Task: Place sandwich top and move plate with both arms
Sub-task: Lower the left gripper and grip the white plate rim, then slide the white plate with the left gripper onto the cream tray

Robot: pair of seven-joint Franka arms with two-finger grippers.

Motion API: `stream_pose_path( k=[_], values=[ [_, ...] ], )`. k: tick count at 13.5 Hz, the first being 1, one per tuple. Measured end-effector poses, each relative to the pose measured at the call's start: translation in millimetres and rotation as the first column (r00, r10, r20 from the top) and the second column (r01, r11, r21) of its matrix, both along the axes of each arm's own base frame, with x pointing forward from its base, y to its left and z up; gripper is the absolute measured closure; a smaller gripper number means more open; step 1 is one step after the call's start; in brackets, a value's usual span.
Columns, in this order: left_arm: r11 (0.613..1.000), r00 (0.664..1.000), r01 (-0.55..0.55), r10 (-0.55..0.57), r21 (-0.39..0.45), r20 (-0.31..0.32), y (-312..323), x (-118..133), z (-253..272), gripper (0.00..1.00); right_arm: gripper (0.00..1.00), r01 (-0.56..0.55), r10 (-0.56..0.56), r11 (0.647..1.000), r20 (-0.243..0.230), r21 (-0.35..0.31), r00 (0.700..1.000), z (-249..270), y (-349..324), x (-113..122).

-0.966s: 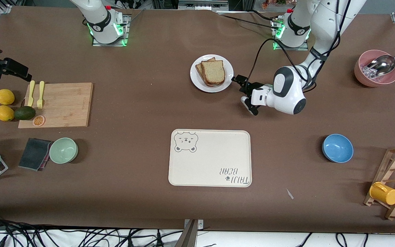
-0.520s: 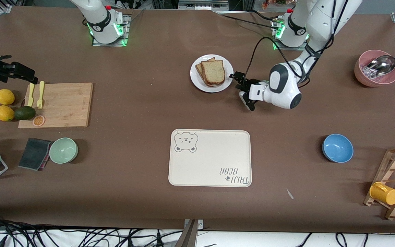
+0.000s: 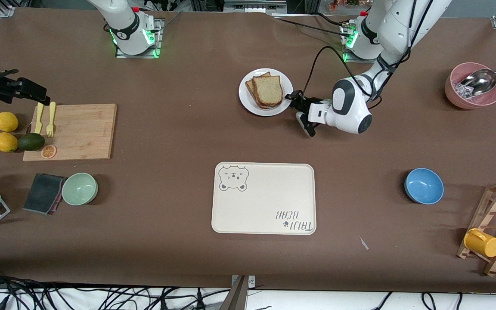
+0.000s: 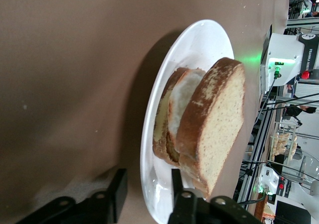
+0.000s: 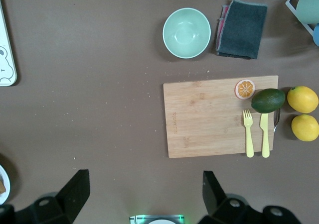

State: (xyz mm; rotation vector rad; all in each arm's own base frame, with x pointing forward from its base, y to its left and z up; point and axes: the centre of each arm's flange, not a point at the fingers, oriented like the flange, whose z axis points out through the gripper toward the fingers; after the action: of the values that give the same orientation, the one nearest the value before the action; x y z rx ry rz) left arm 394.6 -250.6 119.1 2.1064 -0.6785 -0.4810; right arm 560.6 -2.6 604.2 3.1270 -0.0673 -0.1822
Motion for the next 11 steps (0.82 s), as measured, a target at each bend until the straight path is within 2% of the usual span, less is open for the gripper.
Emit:
stream_pose_path(
  k=[2,3,4,5,11],
  values=[
    [1.0,1.0,-0.012,0.012,-0.004,-0.013,-4.2,-4.2,-3.7,0.67,0.0,0.0,0.0,1.0,-0.003,0.0,1.0,-0.2,0.0,-0.3],
    [1.0,1.0,-0.019,0.019,-0.009,-0.018,-8.1,-6.6,-4.6,0.75,0.0,0.0,0.0,1.0,-0.003,0.0,1.0,-0.2,0.0,-0.4],
    [1.0,1.0,-0.019,0.018,-0.008,-0.019,-11.2,-8.6,-5.7,0.88,0.0,-0.001,0.001,1.0,-0.003,0.0,1.0,-0.2,0.0,-0.4],
    [1.0,0.999,-0.021,0.021,-0.014,-0.024,-13.8,-9.8,-5.1,0.96,0.0,-0.001,0.001,1.0,-0.003,0.0,1.0,-0.2,0.0,-0.4],
    [0.999,0.999,-0.033,0.033,-0.021,-0.021,-11.4,-3.7,-2.6,0.95,0.0,0.0,0.0,1.0,-0.008,0.0,1.0,-3.3,0.0,1.1]
  ],
)
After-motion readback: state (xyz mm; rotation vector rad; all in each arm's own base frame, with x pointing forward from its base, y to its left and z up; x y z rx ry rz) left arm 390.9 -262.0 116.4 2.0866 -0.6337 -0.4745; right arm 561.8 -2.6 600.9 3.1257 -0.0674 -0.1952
